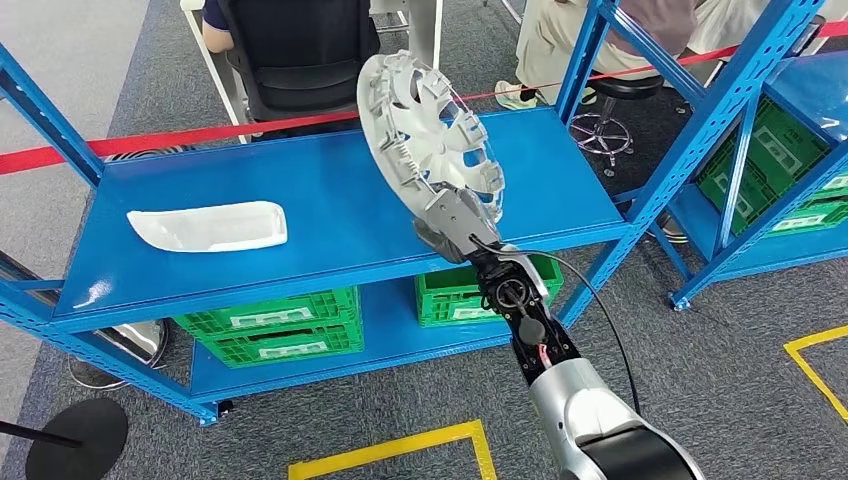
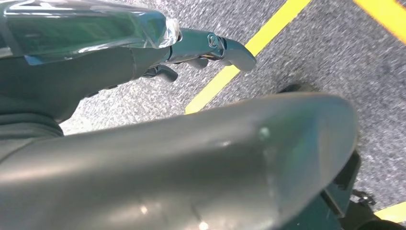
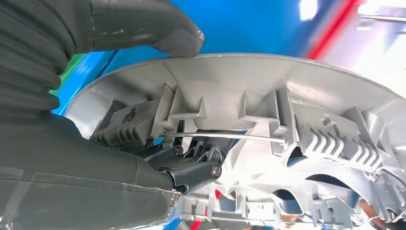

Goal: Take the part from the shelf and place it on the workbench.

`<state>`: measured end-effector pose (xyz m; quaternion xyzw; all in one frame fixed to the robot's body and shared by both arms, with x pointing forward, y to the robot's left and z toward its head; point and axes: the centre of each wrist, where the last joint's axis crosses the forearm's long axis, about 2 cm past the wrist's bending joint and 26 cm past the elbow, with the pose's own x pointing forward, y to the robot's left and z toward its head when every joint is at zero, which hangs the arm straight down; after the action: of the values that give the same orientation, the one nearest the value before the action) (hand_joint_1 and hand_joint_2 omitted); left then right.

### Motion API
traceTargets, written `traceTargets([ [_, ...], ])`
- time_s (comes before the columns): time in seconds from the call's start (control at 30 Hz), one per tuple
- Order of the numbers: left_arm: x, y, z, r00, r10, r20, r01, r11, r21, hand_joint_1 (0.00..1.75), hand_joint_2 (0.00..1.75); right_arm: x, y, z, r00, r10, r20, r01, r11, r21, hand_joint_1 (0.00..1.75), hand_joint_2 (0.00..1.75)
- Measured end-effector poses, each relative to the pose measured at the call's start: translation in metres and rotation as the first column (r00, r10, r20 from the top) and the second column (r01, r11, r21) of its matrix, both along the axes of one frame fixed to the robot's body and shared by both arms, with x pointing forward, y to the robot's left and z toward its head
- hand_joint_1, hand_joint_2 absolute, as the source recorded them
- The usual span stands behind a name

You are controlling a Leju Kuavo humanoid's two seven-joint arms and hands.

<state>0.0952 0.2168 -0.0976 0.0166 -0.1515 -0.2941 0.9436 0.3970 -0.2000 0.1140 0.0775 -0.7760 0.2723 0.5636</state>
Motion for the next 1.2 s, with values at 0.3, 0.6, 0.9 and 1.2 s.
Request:
traceTargets([
  [0.3, -0.003, 0.003, -0.001, 0.999, -0.001, 0.047, 0.000, 1.000, 0.012, 0.00, 0.00, -0.030, -0.002, 0.030, 0.989, -0.014, 0.149, -0.037, 0.941, 0.335, 1.75, 1.75],
  [0.6, -0.010, 0.006, -0.003, 0.996, 0.019, 0.085, -0.020, 1.000, 0.015, 0.00, 1.75, -0.068, -0.016, 0.092, 0.904, -0.012, 0.428, -0.199, 0.873, 0.445, 1.75, 1.75],
  [0.9, -0.012, 0.008, -0.003, 0.989, 0.062, 0.132, -0.065, 0.998, 0.016, 0.00, 1.75, -0.102, -0.023, 0.110, 0.834, -0.053, 0.550, -0.221, 0.880, 0.421, 1.75, 1.75],
  [1.2, -0.011, 0.007, -0.003, 0.986, 0.083, 0.142, -0.082, 0.997, -0.013, 0.00, 1.75, -0.110, -0.025, 0.117, 0.824, -0.018, 0.567, -0.271, 0.865, 0.422, 1.75, 1.75],
])
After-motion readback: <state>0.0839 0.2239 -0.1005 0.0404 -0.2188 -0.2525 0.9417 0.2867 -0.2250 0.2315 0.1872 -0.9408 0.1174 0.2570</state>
